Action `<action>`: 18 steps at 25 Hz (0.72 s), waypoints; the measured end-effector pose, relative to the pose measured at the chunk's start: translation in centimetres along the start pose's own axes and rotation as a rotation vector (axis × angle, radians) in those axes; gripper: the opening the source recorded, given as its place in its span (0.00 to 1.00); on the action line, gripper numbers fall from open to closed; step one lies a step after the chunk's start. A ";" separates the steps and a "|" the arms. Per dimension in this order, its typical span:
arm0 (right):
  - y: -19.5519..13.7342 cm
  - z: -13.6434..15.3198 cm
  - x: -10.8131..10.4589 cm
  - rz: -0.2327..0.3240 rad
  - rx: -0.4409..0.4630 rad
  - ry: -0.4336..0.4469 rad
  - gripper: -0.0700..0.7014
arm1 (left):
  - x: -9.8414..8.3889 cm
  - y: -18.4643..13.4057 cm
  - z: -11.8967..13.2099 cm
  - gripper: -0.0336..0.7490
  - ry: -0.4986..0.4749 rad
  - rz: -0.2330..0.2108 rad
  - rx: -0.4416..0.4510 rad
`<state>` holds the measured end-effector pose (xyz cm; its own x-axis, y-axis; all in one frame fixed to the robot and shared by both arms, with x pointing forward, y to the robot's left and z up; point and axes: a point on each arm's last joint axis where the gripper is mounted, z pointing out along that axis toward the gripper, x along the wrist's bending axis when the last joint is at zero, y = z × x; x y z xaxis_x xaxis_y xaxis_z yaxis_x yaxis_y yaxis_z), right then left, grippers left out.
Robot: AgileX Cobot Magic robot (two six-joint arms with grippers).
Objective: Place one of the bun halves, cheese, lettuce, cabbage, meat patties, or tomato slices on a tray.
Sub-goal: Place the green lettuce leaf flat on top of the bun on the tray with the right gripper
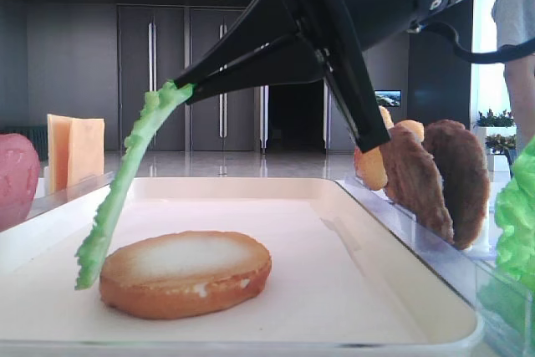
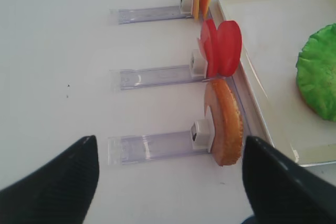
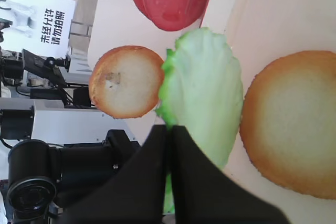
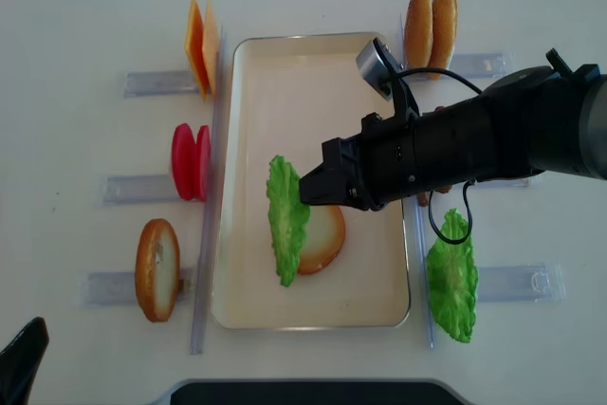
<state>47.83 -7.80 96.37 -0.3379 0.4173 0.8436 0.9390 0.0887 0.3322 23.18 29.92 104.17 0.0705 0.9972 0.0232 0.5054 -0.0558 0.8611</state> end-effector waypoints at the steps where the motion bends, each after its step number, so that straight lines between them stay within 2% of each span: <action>1: 0.0 0.0 0.0 -0.001 0.001 0.000 0.12 | 0.0 0.0 0.0 0.88 0.000 0.000 0.000; 18: 0.2 -0.6 -1.3 -0.051 0.010 -0.095 0.12 | 0.0 0.0 0.0 0.88 0.001 0.000 0.000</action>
<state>48.45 -8.89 95.63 -0.3778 0.4958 0.7820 0.9217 0.1209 0.3686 23.18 29.93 104.17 0.0701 0.9973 0.0239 0.5054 -0.0561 0.8610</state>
